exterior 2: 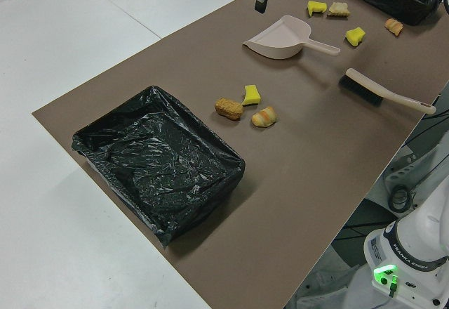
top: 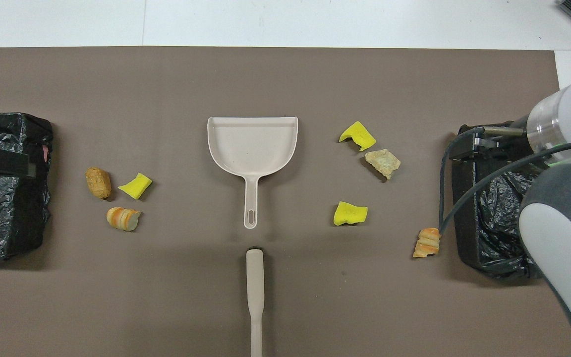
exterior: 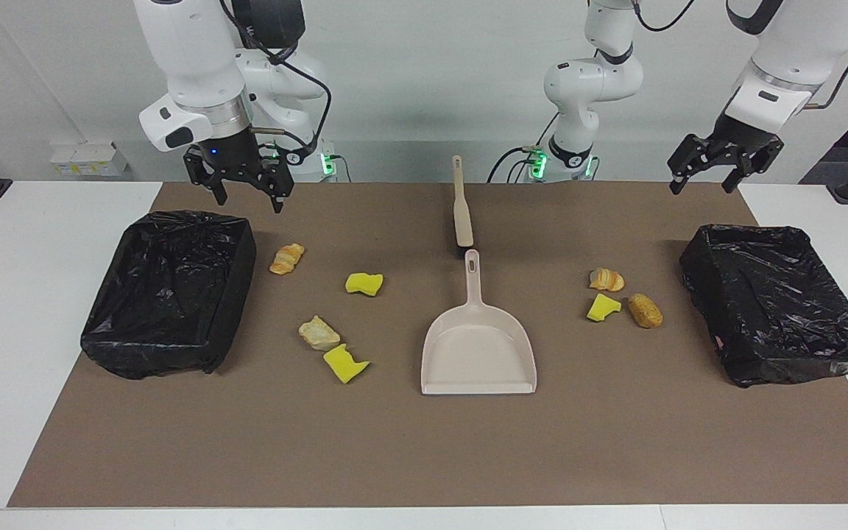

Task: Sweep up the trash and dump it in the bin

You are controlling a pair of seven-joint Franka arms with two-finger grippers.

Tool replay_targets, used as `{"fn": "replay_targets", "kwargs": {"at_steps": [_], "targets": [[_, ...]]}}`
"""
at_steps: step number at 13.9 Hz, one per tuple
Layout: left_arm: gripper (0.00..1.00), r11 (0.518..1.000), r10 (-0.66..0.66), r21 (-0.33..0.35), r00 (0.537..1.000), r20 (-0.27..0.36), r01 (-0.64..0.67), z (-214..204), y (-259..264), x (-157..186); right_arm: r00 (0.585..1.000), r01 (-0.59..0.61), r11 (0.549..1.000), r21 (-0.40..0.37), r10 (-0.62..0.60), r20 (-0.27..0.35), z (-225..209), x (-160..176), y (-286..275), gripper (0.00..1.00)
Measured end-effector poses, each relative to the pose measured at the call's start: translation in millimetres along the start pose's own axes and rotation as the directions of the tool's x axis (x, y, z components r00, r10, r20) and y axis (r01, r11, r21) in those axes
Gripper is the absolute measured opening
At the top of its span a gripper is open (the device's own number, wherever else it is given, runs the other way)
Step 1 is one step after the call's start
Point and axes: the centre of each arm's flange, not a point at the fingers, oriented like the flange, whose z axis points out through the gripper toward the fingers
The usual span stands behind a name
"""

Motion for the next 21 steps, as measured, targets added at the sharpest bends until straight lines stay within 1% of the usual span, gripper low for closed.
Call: {"fn": "replay_targets", "kwargs": {"at_steps": [4, 11, 21], "targets": [[1.0, 1.0, 0.0, 0.0, 1.0, 0.0, 0.0, 0, 0, 0, 1.0, -0.004, 1.0, 0.006, 0.004, -0.017, -1, 3, 2, 1.0], [1.0, 1.0, 0.0, 0.0, 1.0, 0.001, 0.0, 0, 0, 0, 1.0, -0.016, 1.0, 0.005, 0.016, -0.017, -1, 5, 8, 1.0], [1.0, 1.0, 0.026, 0.001, 1.0, 0.003, -0.026, 1, 15, -1, 1.0, -0.016, 1.0, 0.005, 0.016, -0.017, -1, 5, 8, 1.0]]}}
